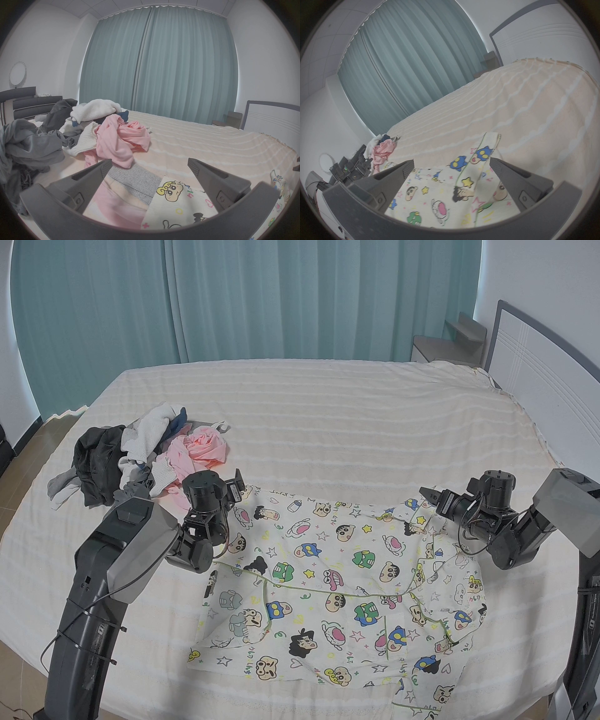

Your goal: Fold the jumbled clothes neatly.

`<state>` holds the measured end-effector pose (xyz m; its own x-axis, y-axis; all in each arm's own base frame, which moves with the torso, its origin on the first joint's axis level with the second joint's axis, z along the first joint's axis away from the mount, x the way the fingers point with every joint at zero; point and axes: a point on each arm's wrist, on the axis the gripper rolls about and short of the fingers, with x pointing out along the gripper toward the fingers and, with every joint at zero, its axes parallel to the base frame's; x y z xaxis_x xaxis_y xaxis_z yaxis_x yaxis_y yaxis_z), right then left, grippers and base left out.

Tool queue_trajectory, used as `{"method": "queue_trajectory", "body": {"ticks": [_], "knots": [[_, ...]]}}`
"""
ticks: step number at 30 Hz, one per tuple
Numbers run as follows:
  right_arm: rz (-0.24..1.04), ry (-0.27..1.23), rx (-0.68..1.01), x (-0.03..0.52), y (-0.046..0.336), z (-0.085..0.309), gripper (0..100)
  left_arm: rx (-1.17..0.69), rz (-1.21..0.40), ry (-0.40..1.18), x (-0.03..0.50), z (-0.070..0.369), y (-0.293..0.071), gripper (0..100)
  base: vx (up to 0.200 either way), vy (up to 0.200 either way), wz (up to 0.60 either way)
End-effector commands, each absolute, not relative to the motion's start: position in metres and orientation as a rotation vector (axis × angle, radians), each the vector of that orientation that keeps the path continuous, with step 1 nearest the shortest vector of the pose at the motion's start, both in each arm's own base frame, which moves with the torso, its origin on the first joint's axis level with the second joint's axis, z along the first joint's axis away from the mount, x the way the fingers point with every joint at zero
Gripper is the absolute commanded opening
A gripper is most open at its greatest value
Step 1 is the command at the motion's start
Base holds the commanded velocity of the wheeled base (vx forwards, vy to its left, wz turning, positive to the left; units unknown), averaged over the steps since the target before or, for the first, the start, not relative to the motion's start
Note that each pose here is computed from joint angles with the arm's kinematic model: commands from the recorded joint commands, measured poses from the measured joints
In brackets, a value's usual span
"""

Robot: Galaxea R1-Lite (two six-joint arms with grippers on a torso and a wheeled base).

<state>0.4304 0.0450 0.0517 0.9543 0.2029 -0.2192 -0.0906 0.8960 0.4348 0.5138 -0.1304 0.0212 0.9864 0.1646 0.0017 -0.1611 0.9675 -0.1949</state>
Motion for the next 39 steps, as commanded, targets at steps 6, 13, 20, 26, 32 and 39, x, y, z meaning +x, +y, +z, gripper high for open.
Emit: {"method": "queue_trajectory", "body": {"ticks": [6, 13, 20, 26, 32, 39], "knots": [[0.227, 0.336, 0.498, 0.41, 0.08, 0.076, 100, -0.413, 0.103, 0.044, 0.437, 0.1, -0.109, 100, 0.0, 0.0, 0.0], [0.254, 0.407, 0.489, 0.4, 0.1, 0.064, 100, -0.607, -0.059, 0.183, 0.358, 0.123, -0.094, 100, 0.0, 0.0, 0.0], [0.178, 0.527, 0.435, 0.399, 0.124, 0.033, 100, -0.743, -0.119, 0.208, 0.294, 0.113, -0.096, 100, 0.0, 0.0, 0.0], [0.146, 0.556, 0.421, 0.402, 0.126, 0.023, 100, -0.765, -0.173, 0.172, 0.273, 0.104, -0.099, 100, 0.0, 0.0, 0.0], [0.085, 0.538, 0.409, 0.417, 0.126, 0.009, 100, -0.783, -0.195, 0.113, 0.272, 0.109, -0.098, 100, 0.0, 0.0, 0.0], [-0.007, 0.49, 0.399, 0.439, 0.117, 0.006, 100, -0.785, -0.191, 0.09, 0.272, 0.114, -0.095, 100, 0.0, 0.0, 0.0]]}}
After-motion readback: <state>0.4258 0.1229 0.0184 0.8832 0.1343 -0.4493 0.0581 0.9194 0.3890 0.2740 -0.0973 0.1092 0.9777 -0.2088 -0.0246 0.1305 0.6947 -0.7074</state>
